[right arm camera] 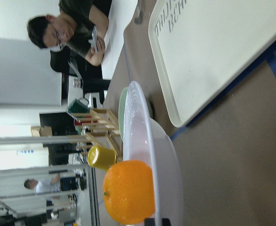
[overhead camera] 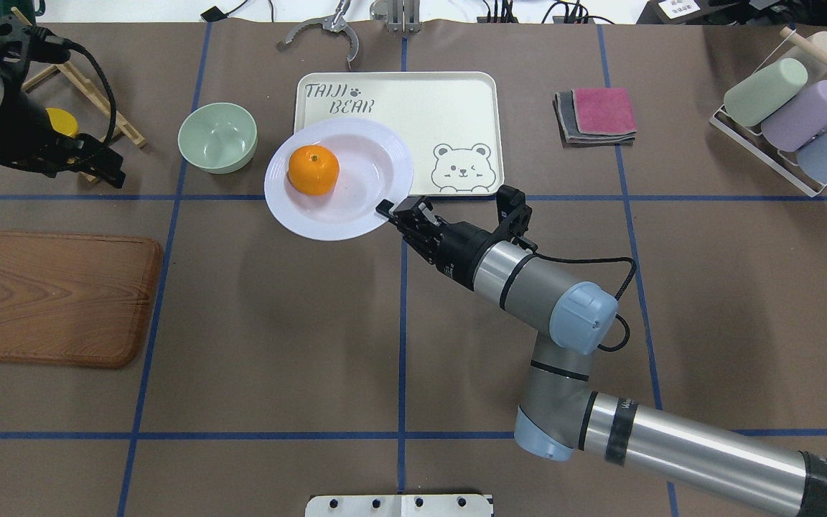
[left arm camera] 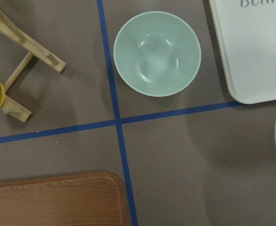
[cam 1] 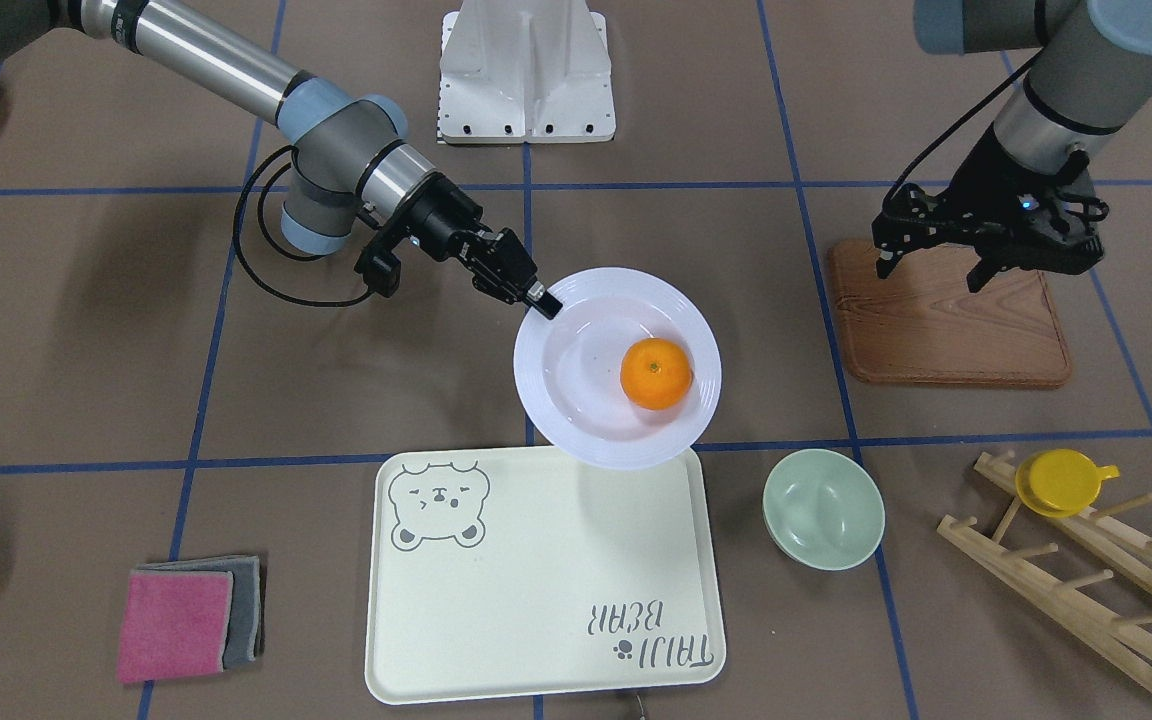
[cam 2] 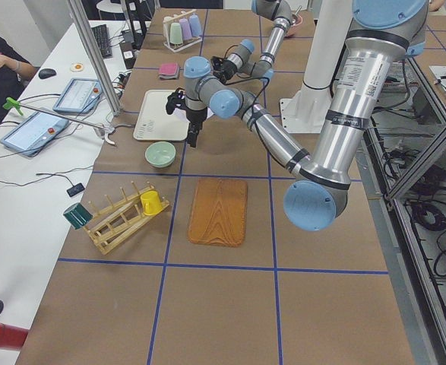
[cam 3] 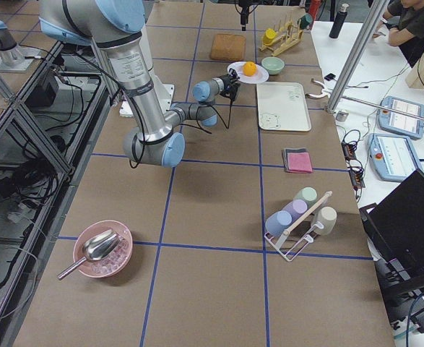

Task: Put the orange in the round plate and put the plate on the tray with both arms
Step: 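Slide the plate with the right gripper onto the cream bear tray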

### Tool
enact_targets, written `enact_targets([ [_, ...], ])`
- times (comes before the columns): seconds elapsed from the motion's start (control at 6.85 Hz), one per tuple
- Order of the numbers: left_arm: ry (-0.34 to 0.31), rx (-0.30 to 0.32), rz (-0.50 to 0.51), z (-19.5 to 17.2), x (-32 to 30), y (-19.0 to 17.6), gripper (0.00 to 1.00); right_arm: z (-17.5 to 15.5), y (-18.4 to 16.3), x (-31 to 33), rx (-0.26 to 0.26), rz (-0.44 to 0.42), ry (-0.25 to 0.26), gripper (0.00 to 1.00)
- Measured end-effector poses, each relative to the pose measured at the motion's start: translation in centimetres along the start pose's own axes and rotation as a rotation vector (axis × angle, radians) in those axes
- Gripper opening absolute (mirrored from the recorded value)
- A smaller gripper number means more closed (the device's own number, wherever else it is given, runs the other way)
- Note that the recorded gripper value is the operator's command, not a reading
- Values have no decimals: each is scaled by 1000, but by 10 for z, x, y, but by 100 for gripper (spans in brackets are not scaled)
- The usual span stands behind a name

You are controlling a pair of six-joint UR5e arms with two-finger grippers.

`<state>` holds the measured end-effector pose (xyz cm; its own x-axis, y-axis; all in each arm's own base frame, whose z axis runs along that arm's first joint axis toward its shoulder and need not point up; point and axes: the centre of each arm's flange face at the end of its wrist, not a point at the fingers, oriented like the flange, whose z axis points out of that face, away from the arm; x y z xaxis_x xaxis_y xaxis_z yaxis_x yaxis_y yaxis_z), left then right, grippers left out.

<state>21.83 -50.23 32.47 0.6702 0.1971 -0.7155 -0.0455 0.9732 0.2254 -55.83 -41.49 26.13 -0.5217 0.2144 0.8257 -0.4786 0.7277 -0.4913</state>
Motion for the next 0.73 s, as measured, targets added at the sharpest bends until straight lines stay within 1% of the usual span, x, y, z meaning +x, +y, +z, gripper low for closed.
enact_targets([
  [0.15, -10, 0, 12, 0, -10, 0, 98, 17, -11, 5, 94, 4, 8, 0],
  [0.29, -15, -1, 17, 1, -14, 0, 98, 32, -16, 5, 170, -10, 31, 0],
  [0.44, -18, -2, 17, 2, -16, 0, 98, 47, -16, 3, 238, -34, 69, 0],
  [0.58, -19, -3, 18, 3, -17, -1, 98, 55, -17, 3, 288, -55, 100, 0],
  [0.73, -20, -4, 18, 3, -17, -1, 98, 59, -19, 5, 324, -62, 119, 3],
])
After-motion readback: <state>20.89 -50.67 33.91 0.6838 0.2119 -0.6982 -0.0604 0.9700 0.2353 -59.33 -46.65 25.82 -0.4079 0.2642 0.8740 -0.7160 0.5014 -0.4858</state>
